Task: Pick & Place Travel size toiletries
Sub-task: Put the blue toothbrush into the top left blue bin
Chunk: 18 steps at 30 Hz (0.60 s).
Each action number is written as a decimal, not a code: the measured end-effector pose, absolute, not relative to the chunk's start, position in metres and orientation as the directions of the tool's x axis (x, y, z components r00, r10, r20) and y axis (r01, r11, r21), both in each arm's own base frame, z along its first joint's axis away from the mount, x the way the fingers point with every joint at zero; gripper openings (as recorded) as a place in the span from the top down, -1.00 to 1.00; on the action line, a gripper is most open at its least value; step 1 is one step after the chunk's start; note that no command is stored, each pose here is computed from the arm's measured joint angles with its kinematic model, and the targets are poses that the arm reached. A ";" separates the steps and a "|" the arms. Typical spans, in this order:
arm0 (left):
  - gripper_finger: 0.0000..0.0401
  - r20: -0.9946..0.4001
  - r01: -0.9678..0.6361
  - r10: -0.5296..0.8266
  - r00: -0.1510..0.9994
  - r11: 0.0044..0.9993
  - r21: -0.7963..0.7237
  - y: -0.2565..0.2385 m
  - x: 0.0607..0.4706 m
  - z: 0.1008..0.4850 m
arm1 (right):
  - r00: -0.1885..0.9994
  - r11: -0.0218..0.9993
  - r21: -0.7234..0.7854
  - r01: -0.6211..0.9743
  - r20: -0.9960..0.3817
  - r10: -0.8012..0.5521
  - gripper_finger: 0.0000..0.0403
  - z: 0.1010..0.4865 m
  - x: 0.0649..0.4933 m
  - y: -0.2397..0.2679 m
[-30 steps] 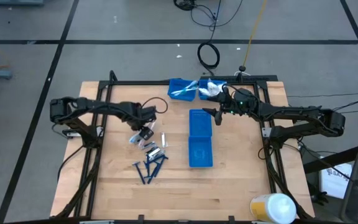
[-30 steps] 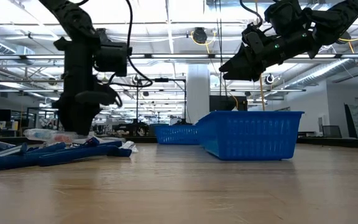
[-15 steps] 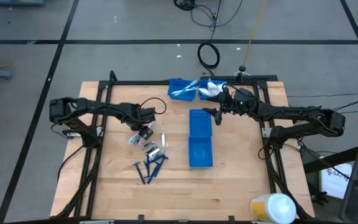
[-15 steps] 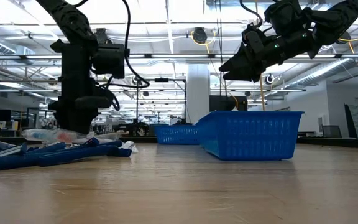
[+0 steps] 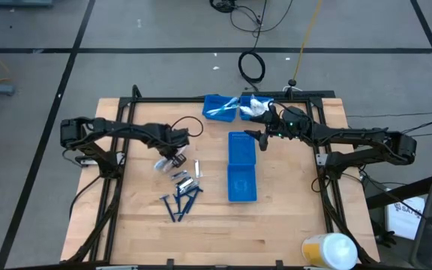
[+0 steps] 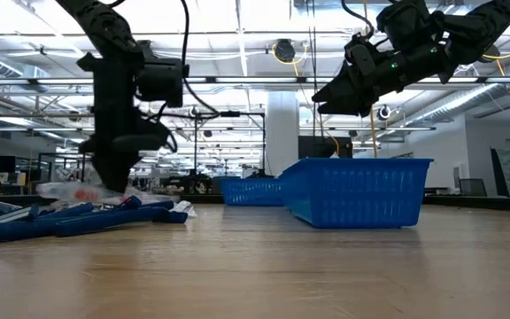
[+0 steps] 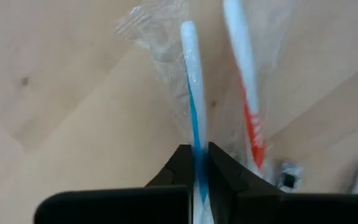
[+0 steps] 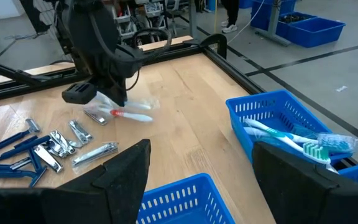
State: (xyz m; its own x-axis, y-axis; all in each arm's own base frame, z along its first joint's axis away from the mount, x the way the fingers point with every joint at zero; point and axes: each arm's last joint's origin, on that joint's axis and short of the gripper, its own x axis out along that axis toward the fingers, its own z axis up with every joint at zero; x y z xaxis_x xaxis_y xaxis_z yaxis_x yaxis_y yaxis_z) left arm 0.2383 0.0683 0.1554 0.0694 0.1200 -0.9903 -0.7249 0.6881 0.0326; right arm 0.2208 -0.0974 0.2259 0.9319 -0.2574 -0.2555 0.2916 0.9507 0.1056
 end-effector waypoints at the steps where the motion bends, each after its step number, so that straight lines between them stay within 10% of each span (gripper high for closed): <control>1: 0.93 -0.989 -0.720 0.124 0.082 0.693 0.027 0.069 0.241 0.158 | 0.932 0.951 0.106 0.292 -0.255 -0.257 -0.33 0.226 0.221 -0.097; 18: 0.96 -0.795 -0.373 0.340 0.503 0.915 0.155 0.080 0.307 0.238 | 0.932 0.951 0.105 0.292 -0.256 -0.258 -0.33 0.226 0.221 -0.097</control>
State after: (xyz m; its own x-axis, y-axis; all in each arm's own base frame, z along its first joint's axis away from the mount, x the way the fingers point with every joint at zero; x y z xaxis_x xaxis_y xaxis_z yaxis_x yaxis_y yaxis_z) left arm 0.3070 0.0799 0.2382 0.5033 0.3396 -0.7946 -0.3729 0.9148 0.1548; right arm 0.2208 -0.0974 0.2259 0.9318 -0.2578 -0.2555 0.2919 0.9506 0.1055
